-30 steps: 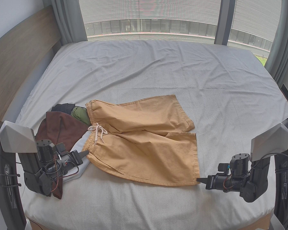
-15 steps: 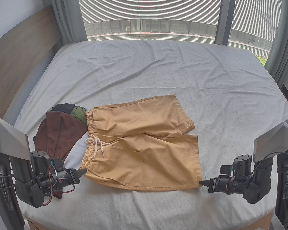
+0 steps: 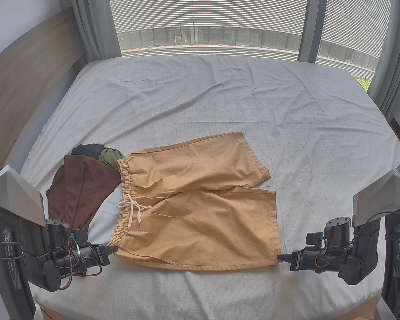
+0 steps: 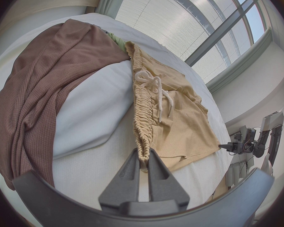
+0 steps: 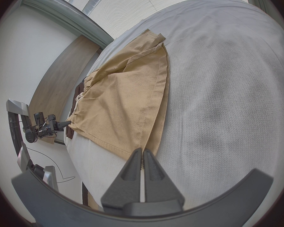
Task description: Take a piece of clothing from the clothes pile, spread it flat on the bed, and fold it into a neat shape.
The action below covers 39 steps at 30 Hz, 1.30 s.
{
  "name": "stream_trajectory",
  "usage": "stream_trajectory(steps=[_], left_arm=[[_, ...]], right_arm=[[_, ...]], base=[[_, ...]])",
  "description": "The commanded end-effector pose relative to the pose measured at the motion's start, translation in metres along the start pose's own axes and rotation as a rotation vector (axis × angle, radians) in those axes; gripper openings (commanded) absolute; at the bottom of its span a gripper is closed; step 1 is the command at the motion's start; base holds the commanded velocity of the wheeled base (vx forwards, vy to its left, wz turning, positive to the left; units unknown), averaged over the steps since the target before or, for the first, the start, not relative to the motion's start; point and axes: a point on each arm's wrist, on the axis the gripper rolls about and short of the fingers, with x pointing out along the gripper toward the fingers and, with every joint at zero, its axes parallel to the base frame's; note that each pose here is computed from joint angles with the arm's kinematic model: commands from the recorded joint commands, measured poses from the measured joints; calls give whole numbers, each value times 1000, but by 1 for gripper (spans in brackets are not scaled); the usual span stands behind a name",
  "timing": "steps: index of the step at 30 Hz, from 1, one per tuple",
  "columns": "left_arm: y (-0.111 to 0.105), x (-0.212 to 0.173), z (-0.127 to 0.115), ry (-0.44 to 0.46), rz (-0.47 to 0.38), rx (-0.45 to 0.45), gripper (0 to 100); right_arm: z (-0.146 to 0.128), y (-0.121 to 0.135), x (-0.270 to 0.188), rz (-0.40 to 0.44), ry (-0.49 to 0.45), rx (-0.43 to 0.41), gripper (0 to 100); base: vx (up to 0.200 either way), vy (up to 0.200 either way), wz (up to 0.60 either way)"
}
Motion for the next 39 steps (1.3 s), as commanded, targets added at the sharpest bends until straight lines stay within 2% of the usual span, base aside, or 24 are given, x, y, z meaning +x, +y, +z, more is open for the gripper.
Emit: stream_trajectory(steps=[1,4,5,6,15,21,24,39], left_arm=[[5,3,-6,24,12,-16,0],[4,2,-6,23,10,-15,0],[4,2,-6,24,9,-17,100],[4,2,-6,24,9,-17,100],[1,-2,-1,5,2,-17,100],[11,-11,10,-58,29,-27,100],[12,-14,14,-69,13,-27,100],[7,-16,14,-65,-14,-21,100]], right_arm=[[0,0,0,0,0,-1,0],[1,0,0,4,-6,-4,0],[0,0,0,1,-4,-2,0],[0,0,0,1,-4,-2,100],[6,1,-4,4,-31,-8,100],[27,5,-31,-7,-139,-28,100],[38,6,-43,-12,-193,-37,100],[39,7,-46,-23,-174,-22,100]], base=[[0,0,0],[0,0,0],[0,0,0],[0,0,0],[0,0,0],[0,0,0],[0,0,0],[0,0,0]])
